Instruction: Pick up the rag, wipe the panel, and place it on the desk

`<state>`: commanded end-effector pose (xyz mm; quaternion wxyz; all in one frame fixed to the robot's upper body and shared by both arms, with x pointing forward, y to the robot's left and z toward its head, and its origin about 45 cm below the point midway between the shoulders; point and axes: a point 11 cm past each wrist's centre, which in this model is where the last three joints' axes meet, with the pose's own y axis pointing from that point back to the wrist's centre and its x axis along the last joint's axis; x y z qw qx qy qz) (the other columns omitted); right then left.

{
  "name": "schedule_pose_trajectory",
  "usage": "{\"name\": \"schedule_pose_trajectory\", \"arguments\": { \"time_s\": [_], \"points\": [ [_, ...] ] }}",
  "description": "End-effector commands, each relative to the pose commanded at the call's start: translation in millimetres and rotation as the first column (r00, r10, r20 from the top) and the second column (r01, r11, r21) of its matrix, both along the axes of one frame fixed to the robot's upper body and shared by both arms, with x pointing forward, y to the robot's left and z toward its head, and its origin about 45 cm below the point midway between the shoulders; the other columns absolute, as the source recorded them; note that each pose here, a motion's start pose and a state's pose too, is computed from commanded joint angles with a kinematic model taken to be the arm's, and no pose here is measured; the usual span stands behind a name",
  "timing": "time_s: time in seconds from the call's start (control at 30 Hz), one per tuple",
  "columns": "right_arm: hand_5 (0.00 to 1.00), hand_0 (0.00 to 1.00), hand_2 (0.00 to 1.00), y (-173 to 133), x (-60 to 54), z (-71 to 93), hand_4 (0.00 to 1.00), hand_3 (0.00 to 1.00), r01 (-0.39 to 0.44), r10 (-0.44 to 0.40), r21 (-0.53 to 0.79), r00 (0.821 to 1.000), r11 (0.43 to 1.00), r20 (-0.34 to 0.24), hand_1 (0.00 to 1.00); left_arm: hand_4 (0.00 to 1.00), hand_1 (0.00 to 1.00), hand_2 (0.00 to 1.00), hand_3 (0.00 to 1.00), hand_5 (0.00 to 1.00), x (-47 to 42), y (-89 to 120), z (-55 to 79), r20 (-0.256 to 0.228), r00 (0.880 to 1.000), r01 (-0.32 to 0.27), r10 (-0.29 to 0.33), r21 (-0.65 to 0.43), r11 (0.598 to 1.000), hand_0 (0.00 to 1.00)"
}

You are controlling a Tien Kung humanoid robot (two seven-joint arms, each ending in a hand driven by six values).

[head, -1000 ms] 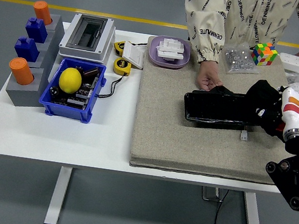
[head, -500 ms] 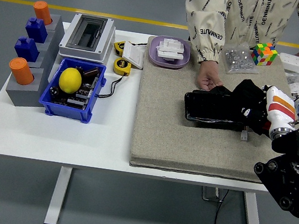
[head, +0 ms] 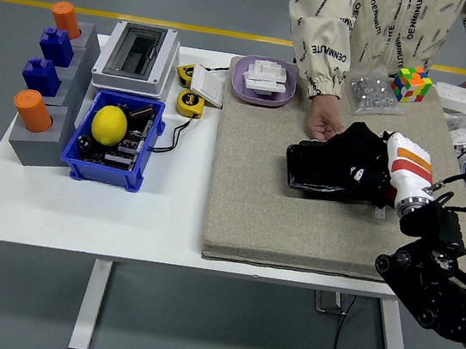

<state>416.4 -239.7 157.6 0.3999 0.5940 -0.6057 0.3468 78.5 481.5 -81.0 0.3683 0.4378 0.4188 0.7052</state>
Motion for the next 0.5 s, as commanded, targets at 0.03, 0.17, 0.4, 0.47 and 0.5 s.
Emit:
{"name": "schedule_pose_trajectory", "arguments": {
  "time_s": [0.03,0.17,0.4,0.47,0.5],
  "points": [
    [0.122,0.297,0.452,3,-0.3,-0.4,0.907,0.487,-0.008,0.008,-0.002,1.000,1.000,-0.001,0.427,0.627,0.640,0.655,0.562,0.438,0.0,0,0.0,-0.001,1.000,0.001,-0.001,0.000,1.000,0.608],
    [0.122,0.297,0.452,21,-2.7,-2.3,0.906,0.488,-0.059,0.059,-0.009,0.998,0.998,-0.008,0.427,0.628,0.640,0.654,0.562,0.438,0.9,1,0.5,0.000,1.000,0.003,-0.003,0.002,1.000,0.608],
    [0.122,0.298,0.452,59,-7.3,0.8,0.906,0.487,-0.161,0.161,-0.018,0.987,0.987,-0.004,0.427,0.629,0.640,0.655,0.562,0.440,3.9,1,1.1,0.006,1.000,0.004,-0.004,0.002,1.000,0.608],
    [0.122,0.298,0.452,68,-8.9,1.5,0.906,0.487,-0.185,0.185,-0.021,0.983,0.982,-0.004,0.427,0.629,0.640,0.655,0.562,0.440,4.2,1,1.1,0.006,1.000,0.004,-0.004,0.002,1.000,0.608],
    [0.122,0.298,0.452,73,-10.0,1.7,0.906,0.487,-0.200,0.200,-0.023,0.980,0.980,-0.004,0.427,0.629,0.640,0.655,0.562,0.440,4.3,1,1.1,0.006,1.000,0.004,-0.004,0.002,1.000,0.608]
  ]
}}
